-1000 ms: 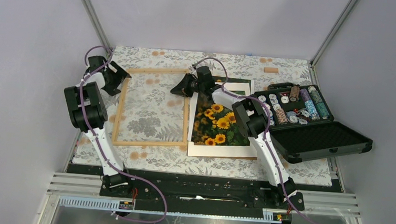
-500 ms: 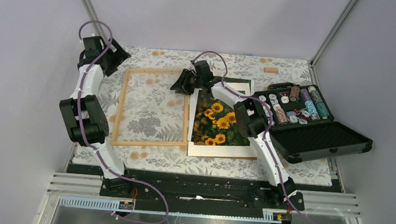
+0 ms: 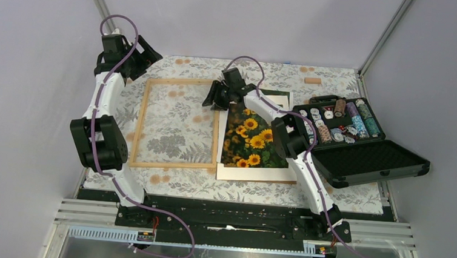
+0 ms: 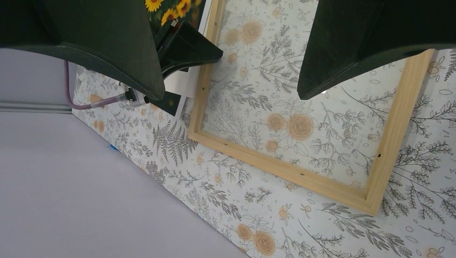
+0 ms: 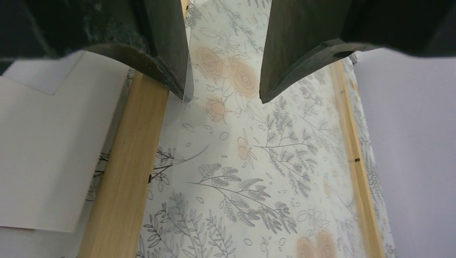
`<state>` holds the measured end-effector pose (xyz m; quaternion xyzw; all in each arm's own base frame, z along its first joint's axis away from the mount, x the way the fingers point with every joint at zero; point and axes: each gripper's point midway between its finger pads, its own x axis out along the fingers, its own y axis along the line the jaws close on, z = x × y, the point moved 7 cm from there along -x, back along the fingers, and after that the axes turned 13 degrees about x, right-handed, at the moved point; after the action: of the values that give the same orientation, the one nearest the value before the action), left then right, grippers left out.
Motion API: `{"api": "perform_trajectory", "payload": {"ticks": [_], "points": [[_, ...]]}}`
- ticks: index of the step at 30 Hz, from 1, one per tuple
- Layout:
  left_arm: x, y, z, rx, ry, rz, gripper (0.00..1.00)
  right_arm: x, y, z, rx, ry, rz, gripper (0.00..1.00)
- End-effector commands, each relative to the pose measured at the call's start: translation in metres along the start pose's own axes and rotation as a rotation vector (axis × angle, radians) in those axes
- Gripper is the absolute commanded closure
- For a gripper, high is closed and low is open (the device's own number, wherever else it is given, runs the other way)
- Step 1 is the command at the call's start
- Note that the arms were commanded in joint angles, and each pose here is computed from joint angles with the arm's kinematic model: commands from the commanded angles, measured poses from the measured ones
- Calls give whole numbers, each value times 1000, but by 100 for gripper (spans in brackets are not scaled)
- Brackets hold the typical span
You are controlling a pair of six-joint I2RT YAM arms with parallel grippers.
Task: Put the photo into the frame
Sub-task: Place the photo frame item in the photo frame.
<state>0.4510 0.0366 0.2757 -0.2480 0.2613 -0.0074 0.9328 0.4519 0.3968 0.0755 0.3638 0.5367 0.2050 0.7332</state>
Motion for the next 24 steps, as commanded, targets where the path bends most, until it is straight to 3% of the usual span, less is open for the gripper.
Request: {"api": "perform_trajectory", "payload": {"ticks": [1, 5, 11, 16, 24], "points": [[-15, -14, 19, 11, -60, -60, 1, -36, 20, 11, -64, -75, -82, 42], [-17, -14, 21, 10, -67, -65, 1, -54, 22, 9, -88, -91, -136, 41], [-16, -7, 22, 4, -69, -52, 1, -88, 40, 11, -160, -128, -183, 31], [-13, -5, 21, 10, -63, -48, 1, -92, 30, 12, -167, -141, -216, 26], [22, -9, -8, -29, 44, -138, 1, -83, 19, 12, -130, -173, -120, 46]]}}
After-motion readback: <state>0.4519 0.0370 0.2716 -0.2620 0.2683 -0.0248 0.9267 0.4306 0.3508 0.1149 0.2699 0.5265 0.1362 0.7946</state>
